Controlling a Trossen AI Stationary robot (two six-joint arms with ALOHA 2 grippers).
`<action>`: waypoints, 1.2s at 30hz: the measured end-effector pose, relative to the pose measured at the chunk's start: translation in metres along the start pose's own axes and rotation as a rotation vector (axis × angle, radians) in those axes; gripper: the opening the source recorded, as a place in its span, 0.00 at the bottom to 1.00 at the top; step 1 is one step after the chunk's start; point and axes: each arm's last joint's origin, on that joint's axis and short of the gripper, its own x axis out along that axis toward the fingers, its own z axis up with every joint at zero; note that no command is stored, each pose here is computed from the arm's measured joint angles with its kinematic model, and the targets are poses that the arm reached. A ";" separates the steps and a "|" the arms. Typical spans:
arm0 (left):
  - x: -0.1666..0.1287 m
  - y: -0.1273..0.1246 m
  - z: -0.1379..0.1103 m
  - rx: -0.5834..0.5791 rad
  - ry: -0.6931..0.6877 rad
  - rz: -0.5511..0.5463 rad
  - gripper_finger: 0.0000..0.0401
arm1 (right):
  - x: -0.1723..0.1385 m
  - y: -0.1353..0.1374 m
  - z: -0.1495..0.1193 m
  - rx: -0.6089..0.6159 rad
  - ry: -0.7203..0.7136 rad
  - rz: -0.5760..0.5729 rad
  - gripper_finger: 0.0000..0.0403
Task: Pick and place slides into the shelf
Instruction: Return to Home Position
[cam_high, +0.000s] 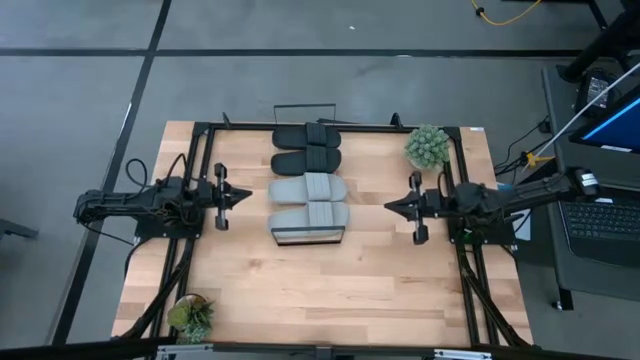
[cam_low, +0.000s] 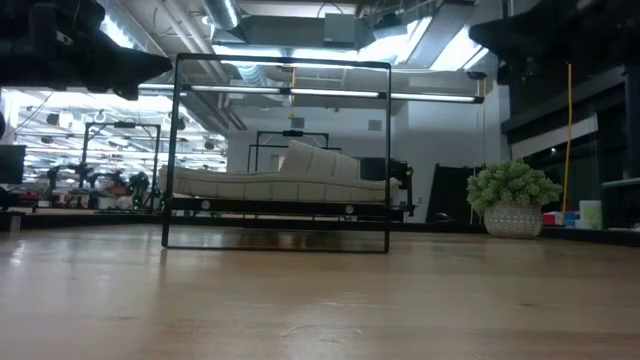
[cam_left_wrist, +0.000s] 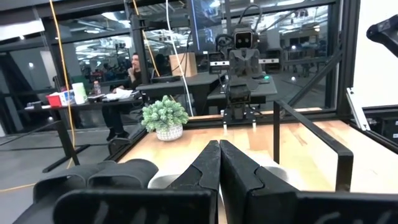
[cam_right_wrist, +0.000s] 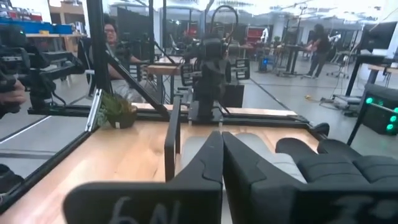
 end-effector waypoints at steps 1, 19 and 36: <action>0.000 0.000 0.000 -0.001 0.000 0.002 0.00 | -0.002 0.000 -0.002 -0.006 -0.006 0.000 0.01; 0.001 -0.002 -0.012 -0.075 0.058 -0.002 0.00 | -0.019 -0.007 -0.040 -0.040 -0.013 -0.046 0.02; 0.001 -0.002 -0.012 -0.075 0.061 -0.003 0.00 | -0.022 -0.010 -0.052 0.122 0.028 0.004 0.02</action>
